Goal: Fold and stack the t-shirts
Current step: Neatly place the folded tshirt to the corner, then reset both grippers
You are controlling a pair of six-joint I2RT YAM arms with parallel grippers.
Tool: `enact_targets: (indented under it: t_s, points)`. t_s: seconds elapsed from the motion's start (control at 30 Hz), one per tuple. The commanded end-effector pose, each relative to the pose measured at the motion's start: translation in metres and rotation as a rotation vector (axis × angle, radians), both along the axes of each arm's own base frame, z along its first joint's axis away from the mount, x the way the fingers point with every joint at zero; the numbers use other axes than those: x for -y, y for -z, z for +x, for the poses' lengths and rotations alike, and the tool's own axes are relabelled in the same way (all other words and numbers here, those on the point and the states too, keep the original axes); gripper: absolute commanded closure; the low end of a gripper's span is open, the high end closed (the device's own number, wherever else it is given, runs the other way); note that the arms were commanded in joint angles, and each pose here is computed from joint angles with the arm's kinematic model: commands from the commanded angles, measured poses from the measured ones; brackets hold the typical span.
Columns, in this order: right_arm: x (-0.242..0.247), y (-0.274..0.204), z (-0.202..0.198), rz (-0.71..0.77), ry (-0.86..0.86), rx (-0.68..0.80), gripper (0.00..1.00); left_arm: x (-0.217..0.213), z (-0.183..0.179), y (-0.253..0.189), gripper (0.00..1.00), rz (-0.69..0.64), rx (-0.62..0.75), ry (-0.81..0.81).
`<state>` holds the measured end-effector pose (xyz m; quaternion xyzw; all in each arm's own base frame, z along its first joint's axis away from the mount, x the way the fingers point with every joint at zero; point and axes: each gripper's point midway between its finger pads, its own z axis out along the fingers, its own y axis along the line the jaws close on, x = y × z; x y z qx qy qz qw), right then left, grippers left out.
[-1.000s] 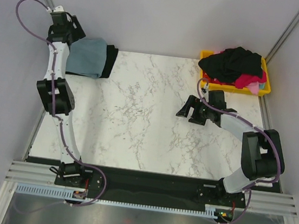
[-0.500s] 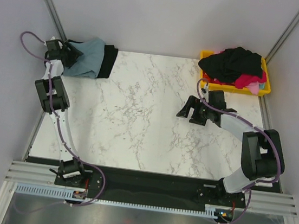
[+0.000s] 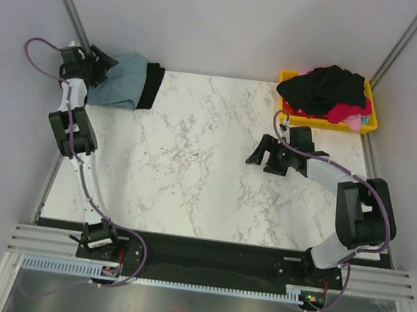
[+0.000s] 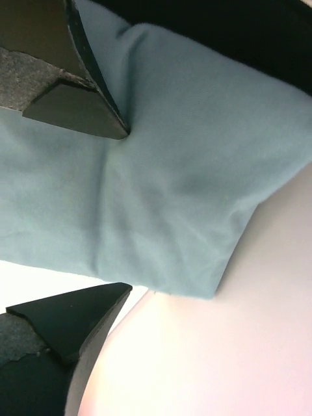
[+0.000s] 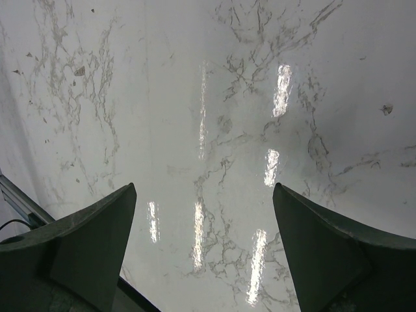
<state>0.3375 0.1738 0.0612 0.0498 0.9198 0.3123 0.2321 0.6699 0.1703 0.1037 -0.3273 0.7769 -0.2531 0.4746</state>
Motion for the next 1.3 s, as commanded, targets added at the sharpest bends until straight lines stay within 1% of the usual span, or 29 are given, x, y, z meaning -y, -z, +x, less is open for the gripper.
enact_targets:
  t_s: [0.0,0.03,0.07,0.1,0.13,0.17,0.2,0.27,0.33,0.47,0.57,0.6,0.63,0.7,0.73,0.77,0.8,0.83,0.87,0.9,0.93,0.97,1.03,1.07,1.13,1.17,1.2,1.27]
  points:
    - [-0.004,-0.006,0.005,0.0,-0.024,0.034,0.05,-0.002,-0.007,-0.132,0.0,0.059,0.22,0.007]
    - [-0.004,-0.007,0.005,-0.001,-0.026,0.038,0.05,0.005,-0.015,-0.159,0.0,0.079,0.252,0.008]
    - [-0.004,-0.008,0.006,0.0,-0.025,0.038,0.05,0.009,-0.021,-0.145,0.01,0.068,0.209,0.005]
    - [-0.005,-0.009,0.007,0.001,-0.027,0.042,0.05,0.011,-0.027,-0.145,0.01,0.069,0.197,0.001]
    - [-0.006,-0.01,0.007,0.005,-0.031,0.044,0.05,0.018,-0.037,-0.167,0.02,0.085,0.22,-0.009]
    - [-0.007,-0.011,0.006,0.007,-0.033,0.045,0.05,0.024,-0.041,-0.164,0.04,0.079,0.209,-0.006]
    - [-0.007,-0.013,0.006,0.01,-0.033,0.046,0.05,0.031,-0.051,-0.138,0.04,0.054,0.153,-0.003]
    - [-0.007,-0.019,0.008,0.012,-0.035,0.065,0.05,0.05,-0.064,-0.127,0.05,0.06,0.144,0.036]
    - [-0.007,-0.023,0.008,0.015,-0.035,0.074,0.05,0.072,-0.069,-0.117,0.06,0.06,0.128,0.081]
    - [-0.008,-0.024,0.008,0.02,-0.041,0.077,0.05,0.102,-0.082,-0.082,0.09,0.026,0.066,0.136]
    - [-0.004,-0.021,0.008,-0.004,-0.032,0.079,0.05,0.129,-0.094,-0.083,0.09,0.063,0.048,0.181]
    - [-0.003,-0.021,0.009,-0.011,-0.026,0.082,0.05,0.138,-0.105,-0.099,0.09,0.08,0.046,0.193]
    - [-0.003,-0.021,0.008,-0.012,-0.028,0.086,0.05,0.154,-0.11,-0.103,0.09,0.108,0.04,0.211]
    - [-0.003,-0.026,0.008,-0.011,-0.03,0.103,0.05,0.17,-0.134,-0.104,0.08,0.165,0.004,0.236]
    - [-0.005,-0.029,0.008,-0.009,-0.034,0.112,0.06,0.192,-0.151,-0.131,0.07,0.2,0.049,0.274]
    - [-0.005,-0.032,0.008,-0.006,-0.036,0.122,0.05,0.2,-0.169,-0.119,0.06,0.235,0.012,0.299]
    - [-0.006,-0.037,0.007,-0.003,-0.041,0.134,0.05,0.206,-0.181,-0.117,0.05,0.266,0.001,0.299]
    - [-0.008,-0.047,0.006,0.003,-0.04,0.16,0.05,0.223,-0.203,-0.141,0.04,0.289,0.049,0.324]
    - [-0.01,-0.053,0.006,0.011,-0.047,0.175,0.05,0.229,-0.222,-0.123,0.03,0.292,0.009,0.35]
    - [-0.012,-0.066,0.004,0.023,-0.053,0.207,0.05,0.231,-0.235,-0.128,0.03,0.292,0.018,0.364]
    - [-0.012,-0.073,0.003,0.025,-0.05,0.223,0.05,0.248,-0.259,-0.144,0.03,0.297,0.053,0.4]
    - [-0.012,-0.081,0.002,0.025,-0.046,0.24,0.05,0.251,-0.278,-0.134,0.03,0.304,0.041,0.422]
    - [-0.012,-0.104,-0.005,0.043,-0.034,0.288,0.04,0.252,-0.304,-0.135,0.02,0.335,0.05,0.431]
    - [-0.011,-0.109,-0.007,0.045,-0.022,0.3,0.04,0.25,-0.324,-0.14,0.01,0.367,0.084,0.433]
    - [-0.01,-0.131,-0.016,0.065,-0.006,0.356,0.04,0.243,-0.342,-0.135,0.01,0.413,0.081,0.427]
    - [-0.007,-0.135,-0.018,0.051,0.014,0.38,0.04,0.24,-0.355,-0.142,0.01,0.435,0.1,0.422]
    - [-0.006,-0.148,-0.024,0.048,0.016,0.416,0.04,0.235,-0.36,-0.141,0.01,0.457,0.097,0.401]
    - [-0.001,-0.159,-0.029,0.039,0.037,0.449,0.02,0.23,-0.37,-0.135,0.0,0.458,0.08,0.369]
